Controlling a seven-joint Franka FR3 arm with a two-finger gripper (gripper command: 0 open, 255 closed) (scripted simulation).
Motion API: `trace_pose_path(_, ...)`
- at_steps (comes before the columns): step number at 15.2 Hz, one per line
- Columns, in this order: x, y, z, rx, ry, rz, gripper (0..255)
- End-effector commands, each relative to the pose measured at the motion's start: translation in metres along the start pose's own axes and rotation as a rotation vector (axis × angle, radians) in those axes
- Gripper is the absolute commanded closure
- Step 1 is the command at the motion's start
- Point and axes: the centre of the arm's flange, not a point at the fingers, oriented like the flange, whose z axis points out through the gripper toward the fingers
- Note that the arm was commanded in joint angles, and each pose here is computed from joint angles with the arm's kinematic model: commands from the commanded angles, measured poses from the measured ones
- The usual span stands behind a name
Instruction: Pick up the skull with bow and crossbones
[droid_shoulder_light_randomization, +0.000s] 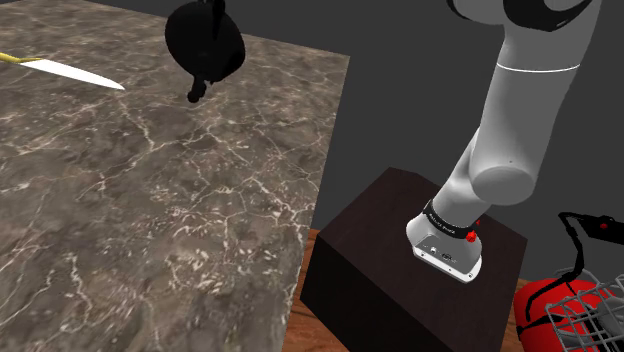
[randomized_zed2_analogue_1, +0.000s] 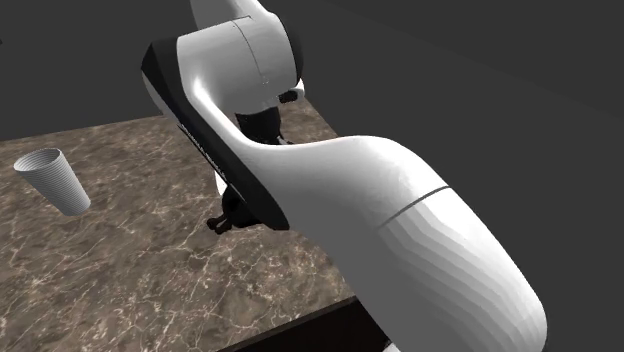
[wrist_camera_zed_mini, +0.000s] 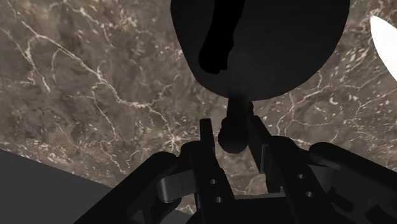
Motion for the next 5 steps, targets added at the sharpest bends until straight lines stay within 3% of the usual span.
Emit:
trace_pose_path(1,0.001,0.001,-0.012,0.000,0.000,0.001,255)
trace_pose_path(5,0.003,0.001,-0.023,0.000,0.000,0.001,255)
